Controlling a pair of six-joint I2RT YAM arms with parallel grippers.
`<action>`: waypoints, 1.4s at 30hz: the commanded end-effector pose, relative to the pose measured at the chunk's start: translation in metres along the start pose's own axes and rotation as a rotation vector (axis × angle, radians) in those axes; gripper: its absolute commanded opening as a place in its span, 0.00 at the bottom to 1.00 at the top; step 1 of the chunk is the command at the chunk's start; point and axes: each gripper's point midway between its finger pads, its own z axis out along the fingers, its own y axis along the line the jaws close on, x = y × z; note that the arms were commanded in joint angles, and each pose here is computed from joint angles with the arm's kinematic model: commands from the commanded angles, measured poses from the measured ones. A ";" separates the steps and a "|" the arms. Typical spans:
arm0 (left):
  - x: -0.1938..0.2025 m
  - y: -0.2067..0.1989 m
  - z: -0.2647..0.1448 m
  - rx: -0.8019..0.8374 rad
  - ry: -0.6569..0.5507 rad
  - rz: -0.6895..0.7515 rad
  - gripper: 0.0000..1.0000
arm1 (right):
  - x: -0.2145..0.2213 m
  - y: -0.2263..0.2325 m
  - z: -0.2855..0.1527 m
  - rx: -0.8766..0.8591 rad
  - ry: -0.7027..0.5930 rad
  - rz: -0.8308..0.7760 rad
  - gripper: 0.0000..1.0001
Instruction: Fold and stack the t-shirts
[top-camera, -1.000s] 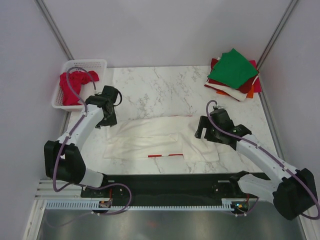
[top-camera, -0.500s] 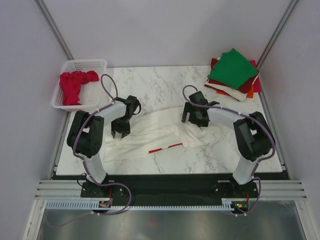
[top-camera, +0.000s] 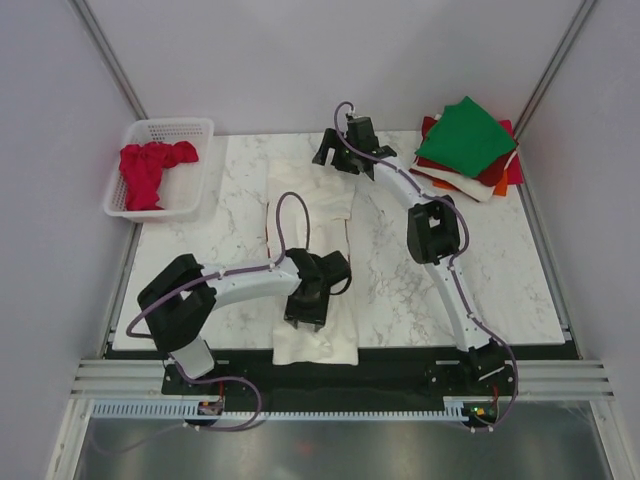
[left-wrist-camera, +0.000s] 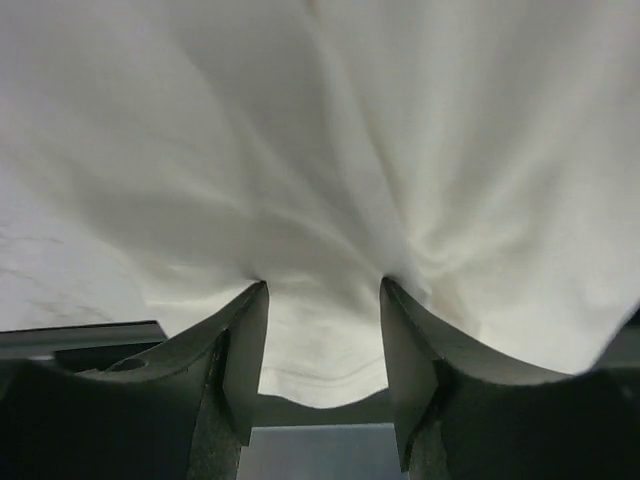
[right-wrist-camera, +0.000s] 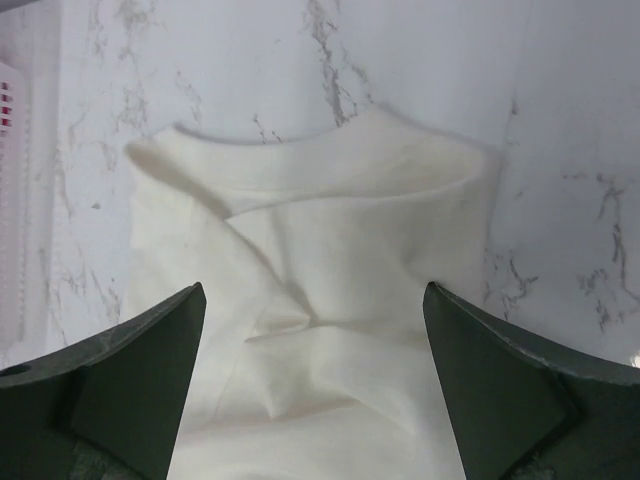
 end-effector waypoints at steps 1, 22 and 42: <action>0.005 -0.077 -0.057 0.303 -0.005 -0.086 0.57 | -0.055 0.041 -0.026 -0.211 -0.122 -0.077 0.98; 0.006 0.030 -0.043 0.065 -0.238 -0.190 0.53 | 0.066 0.015 -0.202 -0.134 0.063 -0.068 0.98; 0.002 0.108 -0.146 0.183 -0.551 -0.159 0.55 | 0.130 0.068 -0.022 -0.228 0.274 0.048 0.77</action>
